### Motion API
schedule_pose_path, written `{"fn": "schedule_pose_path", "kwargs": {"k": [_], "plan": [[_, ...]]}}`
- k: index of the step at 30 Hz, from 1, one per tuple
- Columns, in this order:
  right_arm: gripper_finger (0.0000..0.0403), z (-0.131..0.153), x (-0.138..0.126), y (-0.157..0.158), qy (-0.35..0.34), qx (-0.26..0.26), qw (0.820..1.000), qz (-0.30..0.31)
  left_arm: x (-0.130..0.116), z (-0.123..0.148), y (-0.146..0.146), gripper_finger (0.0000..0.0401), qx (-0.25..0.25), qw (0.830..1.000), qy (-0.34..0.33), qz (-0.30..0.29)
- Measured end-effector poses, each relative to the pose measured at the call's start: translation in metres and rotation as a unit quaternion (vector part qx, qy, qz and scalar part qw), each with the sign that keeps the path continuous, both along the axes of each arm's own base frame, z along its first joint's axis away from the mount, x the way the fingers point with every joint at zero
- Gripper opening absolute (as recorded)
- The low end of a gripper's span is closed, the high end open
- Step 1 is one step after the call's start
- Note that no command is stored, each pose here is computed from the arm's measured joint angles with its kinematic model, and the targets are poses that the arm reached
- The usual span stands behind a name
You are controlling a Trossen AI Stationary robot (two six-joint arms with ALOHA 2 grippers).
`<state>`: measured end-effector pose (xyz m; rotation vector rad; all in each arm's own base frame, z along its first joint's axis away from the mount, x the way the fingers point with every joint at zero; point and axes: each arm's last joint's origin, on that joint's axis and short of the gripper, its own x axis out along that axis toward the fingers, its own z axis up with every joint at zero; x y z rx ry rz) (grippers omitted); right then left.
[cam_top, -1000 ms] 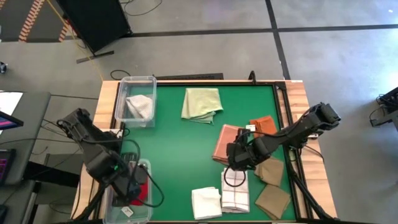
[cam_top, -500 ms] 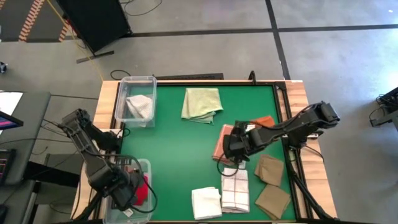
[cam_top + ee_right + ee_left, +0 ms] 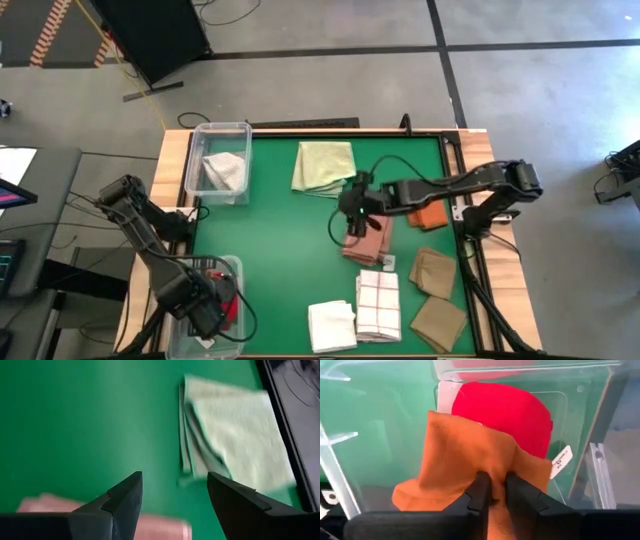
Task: Sort towels by color in basket
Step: Put the top orange towel into the bottom transparent bin, then put the green towel into the top transparent bin
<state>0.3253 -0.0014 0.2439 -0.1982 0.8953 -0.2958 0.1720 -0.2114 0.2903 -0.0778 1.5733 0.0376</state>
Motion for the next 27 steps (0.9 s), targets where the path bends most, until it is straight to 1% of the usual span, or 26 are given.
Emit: {"fn": "schedule_pose_path", "kwargs": {"k": [4,9,12,15,17,20,22,25,27], "plan": [[0.026,-0.002,0.013,-0.026,-0.044,0.034,0.998,0.019,0.003,-0.004,-0.002,0.0097,-0.001,1.0,-0.026,0.009],[0.026,-0.021,0.029,-0.065,-0.073,0.058,0.996,-0.002,0.007,-0.004,-0.005,0.0165,0.0,0.998,-0.062,0.017],[0.026,-0.04,0.035,-0.091,-0.069,0.068,0.995,-0.026,0.009,-0.003,-0.007,0.0205,-0.01,0.997,-0.075,0.02],[0.026,-0.056,0.04,-0.114,-0.056,0.084,0.994,-0.047,0.01,-0.003,-0.009,0.0234,-0.021,0.996,-0.086,0.023],[0.026,-0.064,0.044,-0.127,-0.051,0.094,0.993,-0.057,0.01,-0.003,-0.012,0.0245,-0.027,0.995,-0.094,0.021],[0.026,-0.078,0.048,-0.141,-0.034,0.109,0.991,-0.066,0.009,-0.003,-0.014,0.0251,-0.03,0.994,-0.099,0.018],[0.026,-0.086,0.053,-0.146,-0.022,0.117,0.991,-0.066,0.009,-0.003,-0.014,0.0251,-0.029,0.994,-0.102,0.017],[0.026,-0.098,0.064,-0.149,-0.011,0.137,0.989,-0.049,0.009,-0.002,-0.014,0.025,-0.027,0.994,-0.104,0.017],[0.026,-0.111,0.07,-0.148,0.013,0.143,0.989,-0.039,0.009,-0.002,-0.014,0.025,-0.026,0.994,-0.105,0.017]]}}
